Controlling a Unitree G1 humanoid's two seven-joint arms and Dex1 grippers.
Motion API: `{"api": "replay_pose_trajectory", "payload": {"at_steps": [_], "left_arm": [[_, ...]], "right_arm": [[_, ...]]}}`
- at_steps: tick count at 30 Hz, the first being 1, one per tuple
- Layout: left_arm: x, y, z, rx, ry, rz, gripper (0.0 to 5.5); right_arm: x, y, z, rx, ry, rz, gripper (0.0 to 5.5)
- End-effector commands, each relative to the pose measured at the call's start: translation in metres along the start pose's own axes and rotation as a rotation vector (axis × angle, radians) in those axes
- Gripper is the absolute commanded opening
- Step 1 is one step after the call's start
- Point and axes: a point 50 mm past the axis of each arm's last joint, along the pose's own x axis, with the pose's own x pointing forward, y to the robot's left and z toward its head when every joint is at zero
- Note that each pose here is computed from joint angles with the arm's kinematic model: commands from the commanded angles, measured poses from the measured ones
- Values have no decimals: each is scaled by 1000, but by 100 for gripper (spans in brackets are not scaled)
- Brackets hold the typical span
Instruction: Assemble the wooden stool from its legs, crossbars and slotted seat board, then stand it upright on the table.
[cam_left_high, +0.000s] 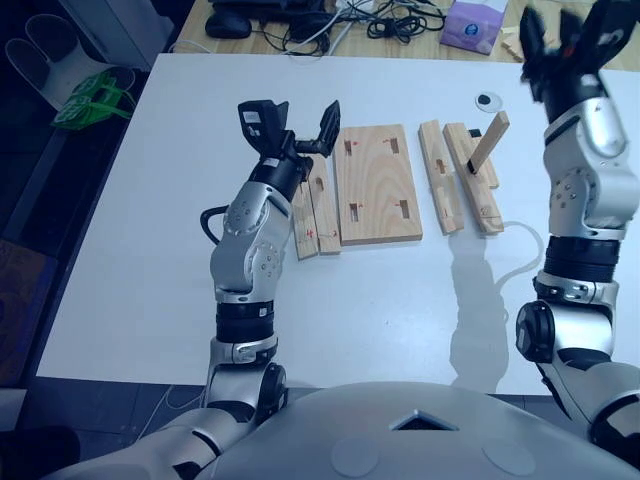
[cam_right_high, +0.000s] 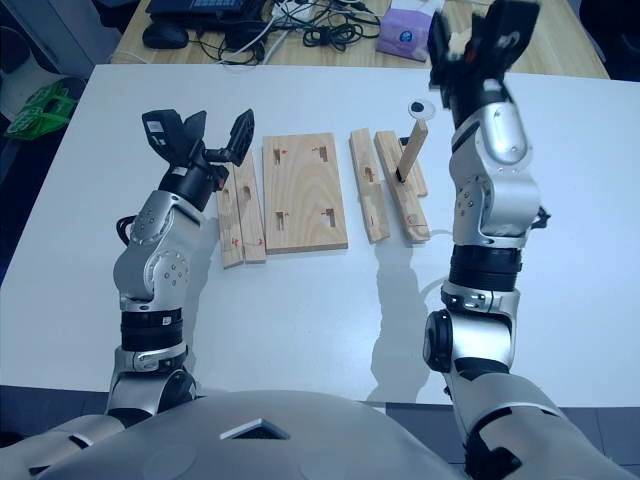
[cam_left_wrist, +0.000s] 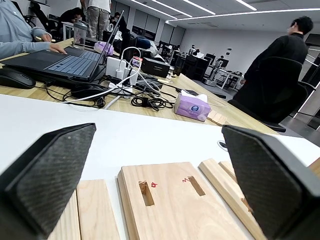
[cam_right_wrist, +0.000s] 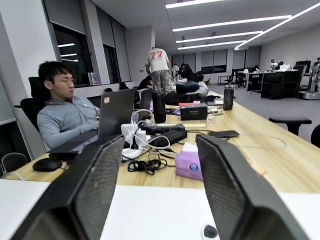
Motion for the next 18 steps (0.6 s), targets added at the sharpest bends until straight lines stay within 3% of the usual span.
{"api": "replay_pose_trajectory", "payload": {"at_steps": [1,7,13,16,18], "left_arm": [[-1,2,-3,10,8,5,466],[-4,5,-4,13,9,21,466],[-6,9,-4,16,8,34,466],[-7,9,-5,18,10,35,466],[-5,9,-4,27,9,35,466]], "right_arm": [[-12,13,3,-45,18,36,266],[-71,9,-60,-281,248,-8,266],[-126,-11,-95,-428,306,-110,266],[-133,-18,-106,-421,319,-141,266],[-118,-24,-105,-409,283,-135,266]]}}
